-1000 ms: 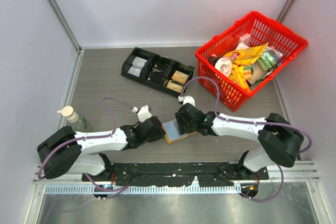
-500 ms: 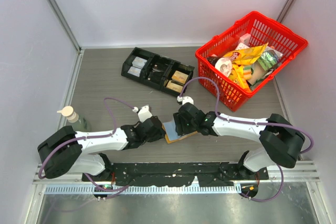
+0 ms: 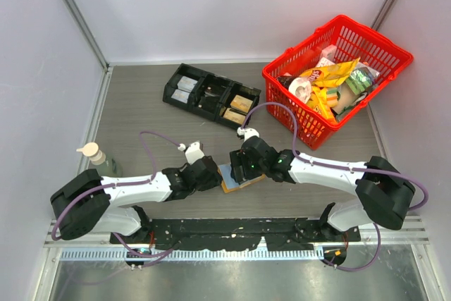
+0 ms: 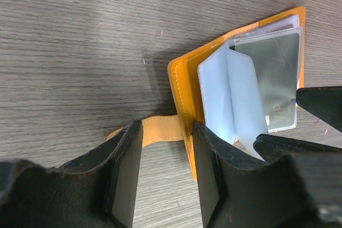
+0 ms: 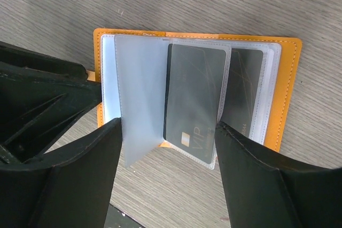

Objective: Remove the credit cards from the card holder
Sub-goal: Remove the credit card from the card holder.

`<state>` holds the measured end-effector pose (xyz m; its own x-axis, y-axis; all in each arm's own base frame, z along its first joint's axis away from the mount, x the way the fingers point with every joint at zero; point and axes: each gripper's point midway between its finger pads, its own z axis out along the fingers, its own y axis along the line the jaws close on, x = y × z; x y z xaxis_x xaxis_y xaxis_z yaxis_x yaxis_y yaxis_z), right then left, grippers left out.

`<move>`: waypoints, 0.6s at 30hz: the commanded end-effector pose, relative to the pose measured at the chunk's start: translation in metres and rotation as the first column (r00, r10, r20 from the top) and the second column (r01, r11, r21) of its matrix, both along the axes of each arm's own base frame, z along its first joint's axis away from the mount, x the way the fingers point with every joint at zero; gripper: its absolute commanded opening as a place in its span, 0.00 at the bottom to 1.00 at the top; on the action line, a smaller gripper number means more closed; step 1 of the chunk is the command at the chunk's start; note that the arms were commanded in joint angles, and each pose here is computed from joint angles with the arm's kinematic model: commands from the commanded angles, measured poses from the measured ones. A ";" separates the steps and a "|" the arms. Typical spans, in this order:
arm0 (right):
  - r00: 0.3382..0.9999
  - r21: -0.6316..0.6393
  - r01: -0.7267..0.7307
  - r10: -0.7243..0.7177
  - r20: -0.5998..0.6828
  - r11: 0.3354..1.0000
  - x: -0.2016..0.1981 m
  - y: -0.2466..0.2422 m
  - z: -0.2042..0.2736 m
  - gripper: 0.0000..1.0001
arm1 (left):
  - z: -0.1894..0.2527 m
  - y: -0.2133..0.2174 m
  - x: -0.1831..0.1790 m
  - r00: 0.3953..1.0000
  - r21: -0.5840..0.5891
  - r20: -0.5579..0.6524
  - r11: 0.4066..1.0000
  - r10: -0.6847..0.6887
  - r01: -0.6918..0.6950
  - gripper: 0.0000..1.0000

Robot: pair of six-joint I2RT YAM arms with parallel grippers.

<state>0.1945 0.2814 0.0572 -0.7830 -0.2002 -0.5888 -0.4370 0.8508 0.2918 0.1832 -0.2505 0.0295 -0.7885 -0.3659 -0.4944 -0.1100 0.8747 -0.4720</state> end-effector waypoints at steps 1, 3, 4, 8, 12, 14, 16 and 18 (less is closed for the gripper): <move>0.999 0.116 -0.038 0.035 0.029 0.993 0.003 0.024 0.027 0.75 | 0.003 -0.006 -0.003 1.000 -0.012 -0.004 1.000 -0.023 0.023 0.47; 0.999 0.122 -0.037 0.033 0.033 0.992 0.003 0.025 0.030 0.77 | 0.004 -0.005 -0.003 1.000 -0.015 -0.001 1.000 -0.017 0.017 0.48; 0.999 0.126 -0.036 0.032 0.034 0.991 0.003 0.025 0.031 0.78 | 0.004 -0.005 -0.002 1.000 -0.019 0.002 1.000 -0.016 0.016 0.49; 0.999 0.135 -0.039 0.034 0.041 0.990 0.003 0.025 0.035 0.82 | 0.004 -0.005 -0.003 1.000 -0.019 0.001 1.000 -0.015 0.015 0.53; 0.998 0.165 -0.069 0.066 0.026 0.984 -0.003 0.031 0.040 0.85 | 0.004 -0.004 -0.002 1.000 -0.022 0.002 1.000 -0.008 0.009 0.57; 0.997 0.172 -0.073 0.069 0.026 0.982 -0.003 0.032 0.043 0.87 | 0.005 -0.003 -0.002 1.000 -0.024 0.004 1.000 -0.004 0.004 0.57; 0.997 0.180 -0.076 0.072 0.029 0.981 -0.004 0.032 0.046 0.88 | 0.005 -0.002 -0.002 1.000 -0.025 0.006 1.000 0.003 -0.002 0.57; 0.997 0.186 -0.073 0.068 0.036 0.980 -0.003 0.032 0.049 0.89 | 0.003 0.001 -0.003 1.000 -0.021 0.003 1.000 0.011 -0.011 0.57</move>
